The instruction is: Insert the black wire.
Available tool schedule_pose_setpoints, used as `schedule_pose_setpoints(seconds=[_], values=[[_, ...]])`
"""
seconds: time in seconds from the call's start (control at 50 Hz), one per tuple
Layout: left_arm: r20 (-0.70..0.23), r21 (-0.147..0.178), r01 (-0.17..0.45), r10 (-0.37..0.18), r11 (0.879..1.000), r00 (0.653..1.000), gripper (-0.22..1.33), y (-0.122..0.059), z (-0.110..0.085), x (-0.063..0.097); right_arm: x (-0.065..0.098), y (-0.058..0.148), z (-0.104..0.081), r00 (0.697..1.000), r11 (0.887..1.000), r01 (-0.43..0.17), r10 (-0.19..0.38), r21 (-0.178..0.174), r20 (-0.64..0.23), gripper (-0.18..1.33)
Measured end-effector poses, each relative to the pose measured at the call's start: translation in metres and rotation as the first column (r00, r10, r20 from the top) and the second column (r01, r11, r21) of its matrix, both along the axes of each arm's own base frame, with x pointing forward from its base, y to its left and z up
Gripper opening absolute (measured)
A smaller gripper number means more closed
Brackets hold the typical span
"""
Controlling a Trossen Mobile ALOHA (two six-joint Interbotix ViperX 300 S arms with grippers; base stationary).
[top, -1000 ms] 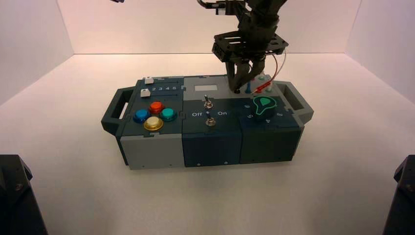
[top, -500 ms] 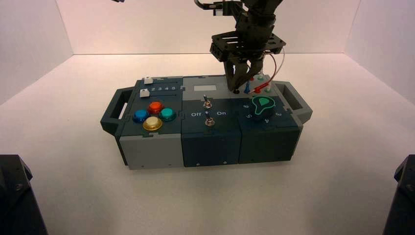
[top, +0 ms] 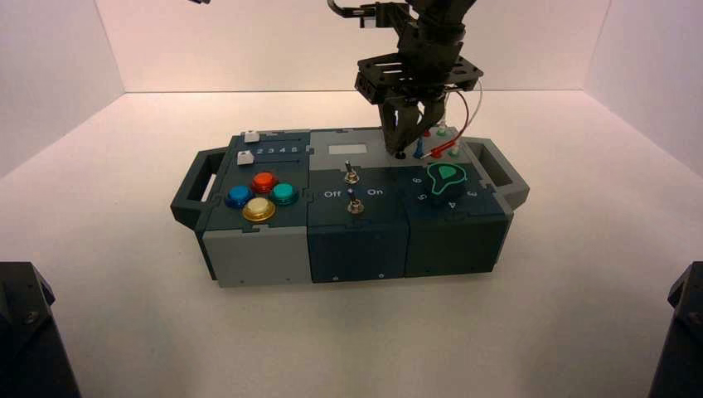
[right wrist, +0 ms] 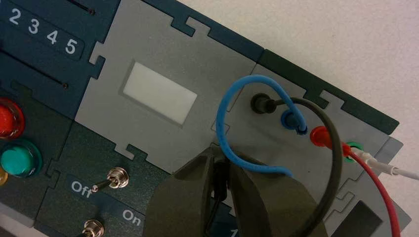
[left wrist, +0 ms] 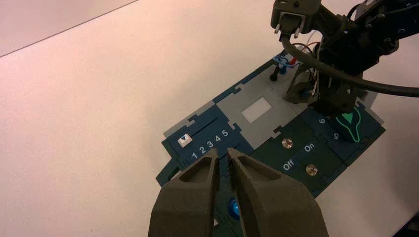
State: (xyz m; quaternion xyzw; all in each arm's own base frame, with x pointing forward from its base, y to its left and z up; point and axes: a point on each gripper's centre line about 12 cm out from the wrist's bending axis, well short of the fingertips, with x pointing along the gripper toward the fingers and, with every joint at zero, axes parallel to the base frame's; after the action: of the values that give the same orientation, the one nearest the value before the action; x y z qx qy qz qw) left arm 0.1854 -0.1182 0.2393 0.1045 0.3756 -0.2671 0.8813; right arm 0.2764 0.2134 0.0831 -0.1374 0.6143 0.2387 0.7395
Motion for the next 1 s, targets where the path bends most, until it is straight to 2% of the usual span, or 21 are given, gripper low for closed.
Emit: schedule_pose_setpoints(seconds=[0.16, 0.26, 0.34, 0.36, 0.4, 0.44, 0.48, 0.8, 1.0], values=[[0.001, -0.001, 0.000, 0.000, 1.000, 1.000, 0.22, 0.0001, 0.0003, -0.0001, 0.0005, -0.0004, 0.0005, 1.000, 1.000, -0.004, 0.004, -0.004, -0.002, 0.17], [0.003, -0.002, 0.000, 0.000, 1.000, 1.000, 0.22, 0.0002, 0.0007, -0.0003, 0.0017, 0.0013, 0.0012, 1.000, 1.000, -0.007, 0.007, -0.006, -0.006, 0.32], [0.003, -0.002, 0.000, 0.000, 1.000, 1.000, 0.22, 0.0002, 0.0007, -0.0003, 0.0027, 0.0022, 0.0012, 1.000, 1.000, -0.006, 0.006, -0.009, -0.012, 0.32], [0.001, -0.004, -0.003, 0.003, 1.000, 1.000, 0.22, 0.0004, 0.0007, -0.0002, 0.0037, 0.0023, 0.0016, 1.000, 1.000, -0.005, 0.005, -0.009, -0.014, 0.40], [0.004, -0.002, -0.002, 0.002, 1.000, 1.000, 0.22, 0.0006, 0.0010, -0.0003, 0.0036, 0.0029, 0.0020, 1.000, 1.000, -0.007, 0.007, -0.009, -0.014, 0.45], [0.003, -0.004, 0.000, 0.000, 1.000, 1.000, 0.22, 0.0002, 0.0010, -0.0005, 0.0040, 0.0048, 0.0025, 1.000, 1.000, -0.003, 0.003, -0.005, -0.013, 0.64], [0.003, -0.005, -0.003, 0.003, 1.000, 1.000, 0.22, 0.0005, 0.0010, -0.0003, 0.0040, 0.0056, 0.0021, 1.000, 1.000, -0.004, 0.004, -0.006, -0.016, 0.71], [0.003, -0.004, 0.000, 0.000, 1.000, 1.000, 0.22, 0.0003, 0.0012, -0.0008, 0.0066, 0.0083, 0.0053, 1.000, 1.000, -0.004, 0.003, -0.005, -0.009, 0.71], [0.004, -0.002, -0.001, 0.001, 1.000, 1.000, 0.22, 0.0007, 0.0012, -0.0005, 0.0083, 0.0060, 0.0084, 1.000, 1.000, -0.009, 0.009, -0.026, -0.009, 0.71]])
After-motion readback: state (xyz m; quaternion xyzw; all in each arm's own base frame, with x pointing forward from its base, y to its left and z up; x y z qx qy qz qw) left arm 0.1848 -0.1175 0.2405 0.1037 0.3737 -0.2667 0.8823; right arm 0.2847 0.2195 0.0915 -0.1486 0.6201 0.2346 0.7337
